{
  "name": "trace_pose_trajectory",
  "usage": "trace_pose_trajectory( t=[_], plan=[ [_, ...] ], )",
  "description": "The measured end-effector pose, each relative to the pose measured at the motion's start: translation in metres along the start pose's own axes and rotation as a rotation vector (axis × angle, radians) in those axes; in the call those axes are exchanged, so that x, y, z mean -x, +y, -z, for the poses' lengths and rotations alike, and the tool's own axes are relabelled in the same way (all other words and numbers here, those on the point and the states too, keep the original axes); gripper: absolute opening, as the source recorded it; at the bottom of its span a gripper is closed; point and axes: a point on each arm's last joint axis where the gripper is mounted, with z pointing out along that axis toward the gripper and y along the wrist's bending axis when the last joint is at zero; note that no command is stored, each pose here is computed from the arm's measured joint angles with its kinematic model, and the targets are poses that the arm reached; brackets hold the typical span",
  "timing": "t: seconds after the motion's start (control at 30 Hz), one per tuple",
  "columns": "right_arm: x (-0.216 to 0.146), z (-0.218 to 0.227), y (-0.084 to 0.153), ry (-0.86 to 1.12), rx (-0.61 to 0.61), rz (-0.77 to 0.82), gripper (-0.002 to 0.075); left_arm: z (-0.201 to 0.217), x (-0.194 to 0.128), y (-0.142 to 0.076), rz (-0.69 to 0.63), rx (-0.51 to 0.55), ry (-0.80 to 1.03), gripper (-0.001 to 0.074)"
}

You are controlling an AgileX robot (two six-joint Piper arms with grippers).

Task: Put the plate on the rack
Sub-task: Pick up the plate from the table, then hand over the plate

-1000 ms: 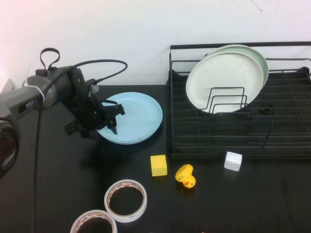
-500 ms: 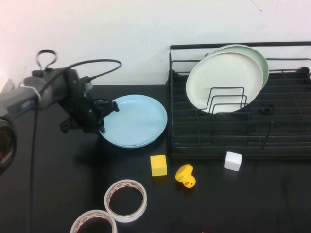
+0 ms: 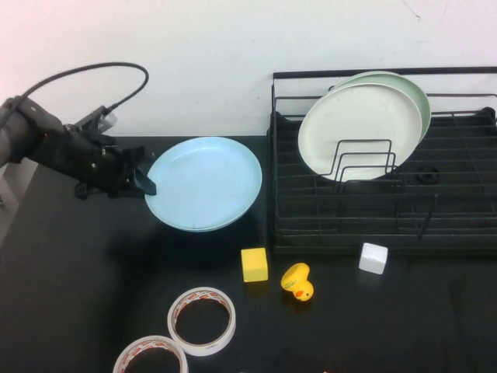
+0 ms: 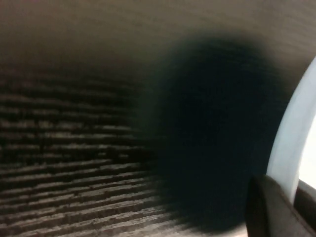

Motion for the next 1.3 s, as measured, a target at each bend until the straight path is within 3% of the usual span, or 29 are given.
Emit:
trace_pose_trajectory(
  t=[0.3,0.6,0.73,0.97,1.1,1.3],
  plan=[
    [-0.001,0.0,0.0,0.007,0.001,0.004,-0.0002,0.038,0.005,-0.025,-0.173,-0.03,-0.044,0.0004],
    [0.0,0.0,0.002,0.002,0.019,-0.004,-0.0002,0.139,-0.007,-0.1,-0.437,-0.072,-0.194,0.0004],
    [0.0,0.0,0.007,-0.003,0.073,-0.05,-0.0002,0.165,-0.035,-0.13,-0.503,-0.078,-0.267,0.0004],
    [0.028,0.014,0.042,-0.072,0.218,0.138,0.0003,0.163,-0.117,-0.168,-0.637,-0.065,-0.389,0.0004],
    [0.049,0.01,0.064,-0.004,0.235,0.296,0.0081,0.156,-0.16,-0.178,-0.656,-0.091,-0.427,0.0004],
    [0.087,-0.011,0.105,0.183,0.34,0.481,0.0318,0.151,-0.206,-0.189,-0.703,-0.145,-0.45,0.0004]
  ],
)
